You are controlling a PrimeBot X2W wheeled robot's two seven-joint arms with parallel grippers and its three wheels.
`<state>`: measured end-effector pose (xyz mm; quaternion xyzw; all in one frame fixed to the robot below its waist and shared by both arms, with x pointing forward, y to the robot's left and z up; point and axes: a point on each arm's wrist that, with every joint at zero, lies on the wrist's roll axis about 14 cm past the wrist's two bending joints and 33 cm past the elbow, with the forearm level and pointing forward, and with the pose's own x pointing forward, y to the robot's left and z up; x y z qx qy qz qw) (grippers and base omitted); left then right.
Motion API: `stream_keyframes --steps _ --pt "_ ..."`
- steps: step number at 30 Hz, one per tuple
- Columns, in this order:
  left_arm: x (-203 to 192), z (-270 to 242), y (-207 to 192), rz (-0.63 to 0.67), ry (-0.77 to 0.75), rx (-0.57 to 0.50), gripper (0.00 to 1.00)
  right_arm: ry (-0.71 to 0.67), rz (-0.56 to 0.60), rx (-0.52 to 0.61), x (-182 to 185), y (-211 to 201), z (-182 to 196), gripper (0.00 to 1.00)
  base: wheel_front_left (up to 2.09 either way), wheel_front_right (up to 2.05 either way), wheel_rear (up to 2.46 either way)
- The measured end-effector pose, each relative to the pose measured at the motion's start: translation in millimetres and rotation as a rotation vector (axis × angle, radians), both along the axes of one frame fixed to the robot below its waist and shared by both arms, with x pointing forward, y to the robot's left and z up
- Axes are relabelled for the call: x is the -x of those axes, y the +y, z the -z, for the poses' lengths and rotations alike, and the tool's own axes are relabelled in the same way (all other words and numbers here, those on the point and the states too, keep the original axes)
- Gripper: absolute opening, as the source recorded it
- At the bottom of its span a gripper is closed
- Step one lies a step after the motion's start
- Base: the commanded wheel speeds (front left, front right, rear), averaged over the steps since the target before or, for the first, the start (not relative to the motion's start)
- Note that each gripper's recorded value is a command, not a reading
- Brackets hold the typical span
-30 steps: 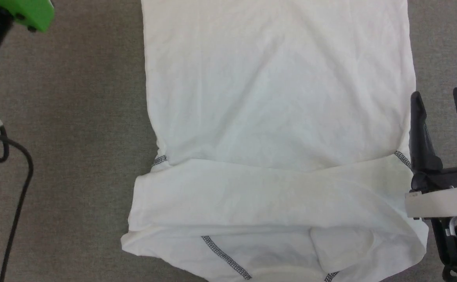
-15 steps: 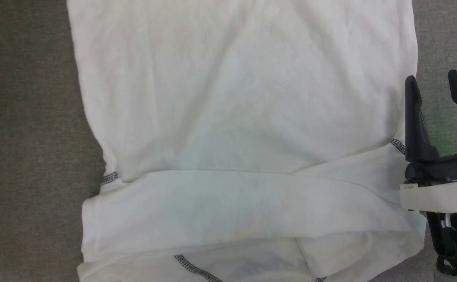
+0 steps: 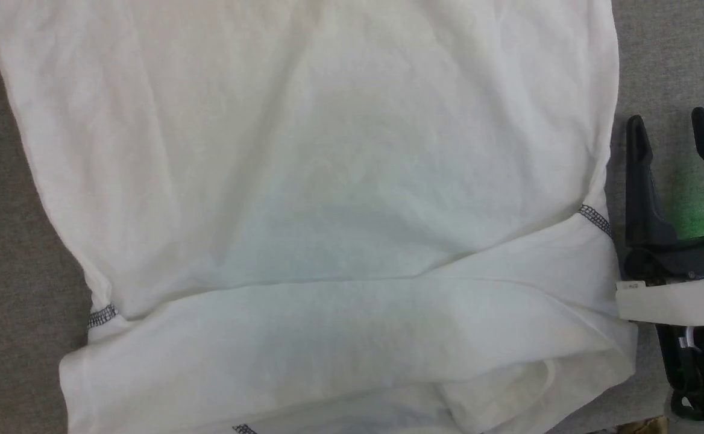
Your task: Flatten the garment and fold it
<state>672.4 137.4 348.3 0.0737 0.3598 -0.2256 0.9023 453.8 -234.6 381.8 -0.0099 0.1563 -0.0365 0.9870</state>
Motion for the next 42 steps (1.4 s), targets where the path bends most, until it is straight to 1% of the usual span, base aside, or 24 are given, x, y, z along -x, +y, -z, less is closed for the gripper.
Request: stream_keyframes --steps 5,8,11,14,17,18,20,22,24,27,30,33,37,42 --pt "2.2 -2.1 0.9 -0.018 0.002 0.015 0.00 -0.009 0.005 0.009 -0.1 -2.6 -3.8 1.00 0.00 0.00 0.00" --pt "5.4 -7.1 1.6 -0.019 -0.021 0.021 0.00 -0.042 -0.006 0.019 -5.7 -0.6 -16.5 1.00 0.00 0.00 0.00" --pt "10.0 -11.8 0.7 -0.020 -0.041 0.034 0.00 -0.118 -0.029 0.057 -21.7 3.0 -45.6 1.00 0.00 0.00 0.00" --pt "17.0 -16.0 -1.7 -0.013 -0.049 0.040 0.00 -0.219 -0.065 0.078 -47.5 13.3 -89.0 1.00 0.00 0.00 0.00" --pt "22.6 -21.1 -5.8 -0.007 -0.056 0.051 0.00 -0.285 -0.104 0.104 -72.9 24.3 -129.3 1.00 0.00 0.00 0.00" --pt "24.1 -22.1 -6.5 -0.004 -0.056 0.053 0.00 -0.281 -0.124 0.117 -80.3 27.6 -136.3 1.00 0.00 0.00 0.00" --pt "26.9 -24.0 -5.7 -0.005 -0.055 0.051 0.00 -0.286 -0.150 0.088 -100.5 32.9 -155.5 1.00 0.00 0.00 0.00" --pt "29.1 -25.7 -5.3 -0.004 -0.057 0.050 0.00 -0.243 -0.176 0.087 -119.9 37.8 -162.5 1.00 0.00 0.00 0.00" --pt "31.2 -25.6 -5.6 -0.004 -0.058 0.055 0.00 -0.162 -0.173 0.043 -140.4 38.5 -158.9 1.00 0.00 0.00 0.00" --pt "31.7 -23.5 -5.5 0.002 -0.060 0.060 0.00 -0.029 -0.157 0.022 -166.3 36.6 -144.0 1.00 0.00 0.00 0.00" --pt "29.5 -21.3 -8.1 0.005 -0.067 0.069 0.00 0.065 -0.115 0.037 -191.0 30.0 -130.8 1.00 0.00 0.00 0.00" --pt "27.3 -19.1 -9.5 0.012 -0.073 0.072 0.00 0.150 -0.075 0.053 -209.0 25.5 -108.9 1.00 0.00 0.00 0.00" --pt "26.1 -15.1 -9.6 0.013 -0.078 0.079 0.00 0.258 -0.037 0.065 -223.3 26.6 -69.7 1.00 0.00 0.00 0.00" --pt "26.1 -8.1 -6.0 0.005 -0.082 0.085 0.00 0.411 -0.011 0.050 -223.6 29.7 -14.9 1.00 0.00 0.00 0.00"
